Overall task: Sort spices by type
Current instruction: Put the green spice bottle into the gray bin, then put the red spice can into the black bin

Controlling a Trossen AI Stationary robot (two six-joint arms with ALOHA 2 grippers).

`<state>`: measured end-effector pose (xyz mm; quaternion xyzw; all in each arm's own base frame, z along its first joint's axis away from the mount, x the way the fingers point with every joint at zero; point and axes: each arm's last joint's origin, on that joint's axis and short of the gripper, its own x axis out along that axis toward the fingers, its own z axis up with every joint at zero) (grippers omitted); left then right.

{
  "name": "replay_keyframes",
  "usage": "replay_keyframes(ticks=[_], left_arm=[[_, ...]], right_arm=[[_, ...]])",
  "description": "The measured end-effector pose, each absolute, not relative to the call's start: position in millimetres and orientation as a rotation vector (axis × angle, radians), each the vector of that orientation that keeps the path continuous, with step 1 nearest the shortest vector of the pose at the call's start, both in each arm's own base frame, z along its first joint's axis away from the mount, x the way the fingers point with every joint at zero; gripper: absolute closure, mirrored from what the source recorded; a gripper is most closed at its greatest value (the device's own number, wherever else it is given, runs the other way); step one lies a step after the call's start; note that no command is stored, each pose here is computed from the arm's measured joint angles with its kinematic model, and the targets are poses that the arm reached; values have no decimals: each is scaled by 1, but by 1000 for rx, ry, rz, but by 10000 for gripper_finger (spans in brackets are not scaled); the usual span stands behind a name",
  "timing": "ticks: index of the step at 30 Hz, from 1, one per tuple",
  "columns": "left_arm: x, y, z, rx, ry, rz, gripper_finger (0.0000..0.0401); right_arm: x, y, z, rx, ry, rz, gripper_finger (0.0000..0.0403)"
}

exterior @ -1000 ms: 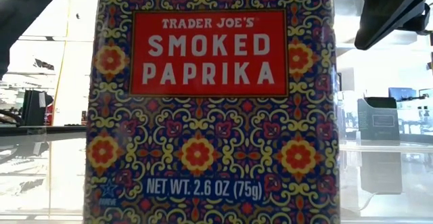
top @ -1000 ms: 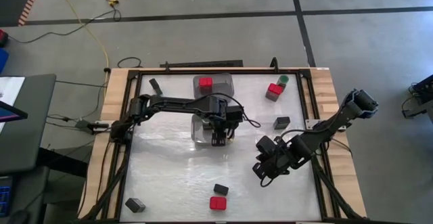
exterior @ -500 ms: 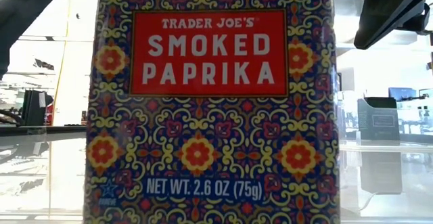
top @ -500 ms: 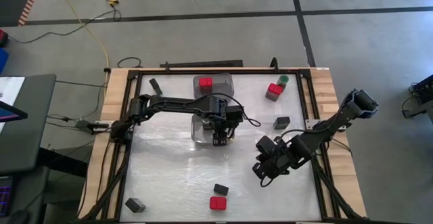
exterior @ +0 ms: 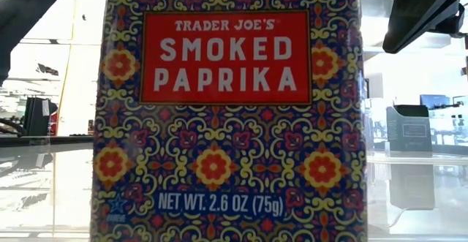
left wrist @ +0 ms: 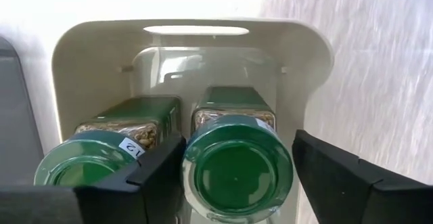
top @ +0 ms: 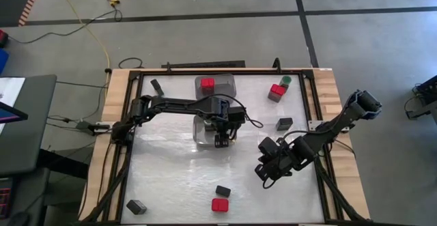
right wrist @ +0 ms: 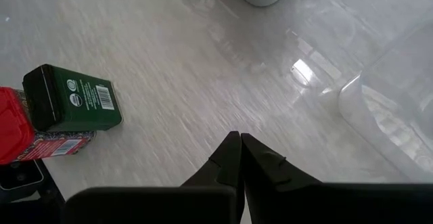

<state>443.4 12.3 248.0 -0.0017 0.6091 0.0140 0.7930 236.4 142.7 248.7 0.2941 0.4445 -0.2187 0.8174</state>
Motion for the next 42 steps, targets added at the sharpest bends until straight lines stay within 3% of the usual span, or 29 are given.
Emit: replay_keyframes(ticks=[12, 29, 35, 42], left_arm=[[433, 14, 272, 2, 1268, 95, 140], [375, 10, 354, -17, 1154, 122, 140], [364, 1, 351, 57, 1166, 67, 140], [332, 4, 319, 27, 1095, 89, 140]], right_arm=[[236, 143, 249, 626, 948, -465, 365], [237, 142, 249, 627, 947, -467, 365], [237, 141, 249, 673, 935, -493, 353], [241, 134, 250, 707, 921, -528, 284]])
